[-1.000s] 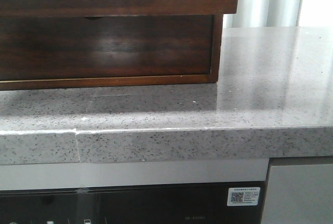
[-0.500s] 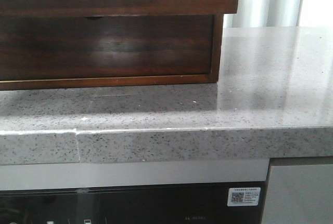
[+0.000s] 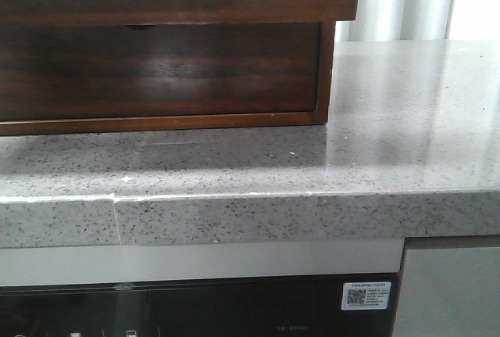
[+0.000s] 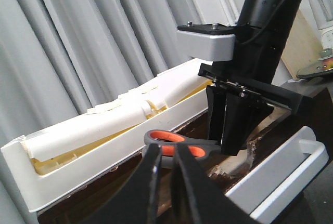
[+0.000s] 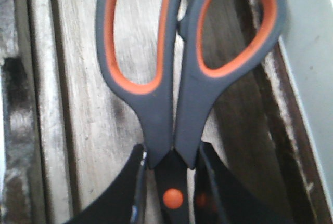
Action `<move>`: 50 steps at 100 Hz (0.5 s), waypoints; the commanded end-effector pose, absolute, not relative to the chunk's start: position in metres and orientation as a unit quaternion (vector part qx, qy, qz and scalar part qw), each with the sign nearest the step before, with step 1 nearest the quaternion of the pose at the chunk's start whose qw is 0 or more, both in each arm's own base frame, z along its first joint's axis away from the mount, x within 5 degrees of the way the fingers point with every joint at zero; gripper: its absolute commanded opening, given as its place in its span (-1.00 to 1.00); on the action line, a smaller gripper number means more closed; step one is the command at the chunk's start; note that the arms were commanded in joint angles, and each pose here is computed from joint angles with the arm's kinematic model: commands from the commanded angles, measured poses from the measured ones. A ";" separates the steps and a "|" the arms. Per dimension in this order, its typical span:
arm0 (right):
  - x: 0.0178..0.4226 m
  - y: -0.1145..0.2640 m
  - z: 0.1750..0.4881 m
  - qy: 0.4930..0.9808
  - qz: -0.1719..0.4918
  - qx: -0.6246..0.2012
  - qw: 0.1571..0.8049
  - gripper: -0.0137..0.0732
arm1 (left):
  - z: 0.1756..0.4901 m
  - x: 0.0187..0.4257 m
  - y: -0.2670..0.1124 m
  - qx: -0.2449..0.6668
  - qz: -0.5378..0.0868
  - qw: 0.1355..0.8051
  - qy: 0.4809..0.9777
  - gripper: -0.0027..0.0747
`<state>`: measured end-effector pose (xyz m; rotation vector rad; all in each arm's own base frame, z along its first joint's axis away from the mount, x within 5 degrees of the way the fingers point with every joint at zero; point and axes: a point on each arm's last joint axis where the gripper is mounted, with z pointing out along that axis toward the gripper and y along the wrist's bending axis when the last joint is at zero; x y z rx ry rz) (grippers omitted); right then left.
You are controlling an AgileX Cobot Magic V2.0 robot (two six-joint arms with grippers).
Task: Put scissors in drawer with both arms
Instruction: 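Lower the scissors into the open drawer and open the right gripper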
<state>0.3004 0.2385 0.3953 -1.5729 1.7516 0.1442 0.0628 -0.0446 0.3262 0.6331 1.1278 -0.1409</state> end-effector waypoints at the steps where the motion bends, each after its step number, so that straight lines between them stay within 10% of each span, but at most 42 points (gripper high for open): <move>1: 0.294 0.233 0.425 0.665 0.052 -0.600 0.441 -0.89 | 0.337 0.060 -0.046 0.287 -0.093 0.808 0.506 -0.92; 25: 0.294 0.233 0.426 0.664 0.051 -0.598 0.446 -0.13 | 0.337 0.060 -0.046 0.287 -0.092 0.808 0.507 -0.92; 50: 0.295 0.233 0.426 0.663 0.051 -0.597 0.449 -0.11 | 0.337 0.060 -0.046 0.287 -0.092 0.808 0.506 -0.92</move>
